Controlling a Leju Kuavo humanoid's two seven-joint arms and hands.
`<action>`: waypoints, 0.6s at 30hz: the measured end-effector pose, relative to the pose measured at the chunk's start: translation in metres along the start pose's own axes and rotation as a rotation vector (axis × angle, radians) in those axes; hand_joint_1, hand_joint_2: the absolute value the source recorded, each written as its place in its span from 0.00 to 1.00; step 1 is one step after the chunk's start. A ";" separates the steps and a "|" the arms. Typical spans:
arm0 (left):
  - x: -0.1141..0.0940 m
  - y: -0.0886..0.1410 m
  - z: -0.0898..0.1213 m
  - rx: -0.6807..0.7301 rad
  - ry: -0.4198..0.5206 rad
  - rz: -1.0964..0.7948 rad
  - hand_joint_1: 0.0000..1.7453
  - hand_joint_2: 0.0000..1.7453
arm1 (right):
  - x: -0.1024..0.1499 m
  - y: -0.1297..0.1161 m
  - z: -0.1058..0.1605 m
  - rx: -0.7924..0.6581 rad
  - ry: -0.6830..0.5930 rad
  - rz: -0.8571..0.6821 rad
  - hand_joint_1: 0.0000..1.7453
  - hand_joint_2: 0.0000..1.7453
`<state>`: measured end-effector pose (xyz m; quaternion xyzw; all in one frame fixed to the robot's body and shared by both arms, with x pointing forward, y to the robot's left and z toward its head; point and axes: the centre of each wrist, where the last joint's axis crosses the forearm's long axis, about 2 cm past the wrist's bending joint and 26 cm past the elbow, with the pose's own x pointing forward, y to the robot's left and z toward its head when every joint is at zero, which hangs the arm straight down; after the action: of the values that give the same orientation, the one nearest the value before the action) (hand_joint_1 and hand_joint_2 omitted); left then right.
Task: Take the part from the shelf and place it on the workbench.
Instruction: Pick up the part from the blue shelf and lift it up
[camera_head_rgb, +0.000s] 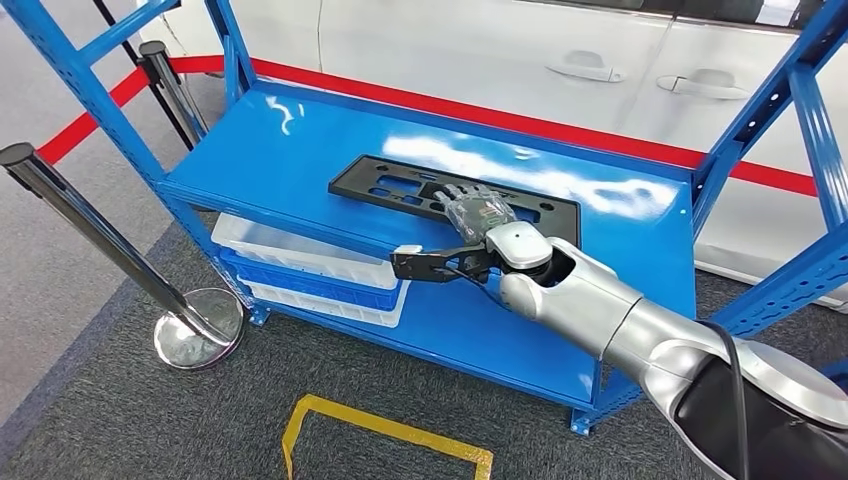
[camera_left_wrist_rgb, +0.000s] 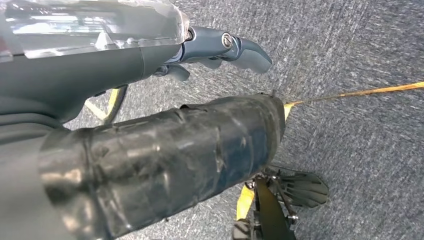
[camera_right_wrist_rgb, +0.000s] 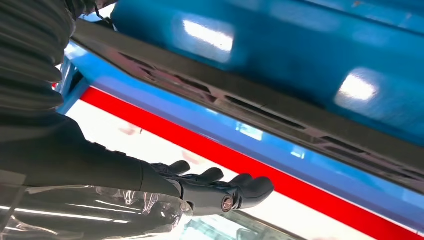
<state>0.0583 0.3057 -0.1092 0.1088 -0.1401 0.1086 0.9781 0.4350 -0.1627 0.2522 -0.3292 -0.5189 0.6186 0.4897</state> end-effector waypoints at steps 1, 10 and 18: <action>0.000 0.000 0.000 0.000 0.001 0.000 0.00 0.00 | 0.000 0.000 0.000 0.000 0.001 0.000 0.00 1.00; 0.000 -0.001 0.000 -0.002 -0.001 -0.002 0.00 0.00 | -0.002 0.003 -0.001 0.002 0.002 -0.003 0.00 1.00; -0.001 0.000 0.000 0.001 -0.003 -0.003 0.00 0.00 | -0.003 0.005 -0.001 0.007 0.006 -0.004 0.00 1.00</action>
<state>0.0576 0.3059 -0.1093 0.1094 -0.1411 0.1068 0.9781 0.4360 -0.1648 0.2471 -0.3284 -0.5157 0.6185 0.4936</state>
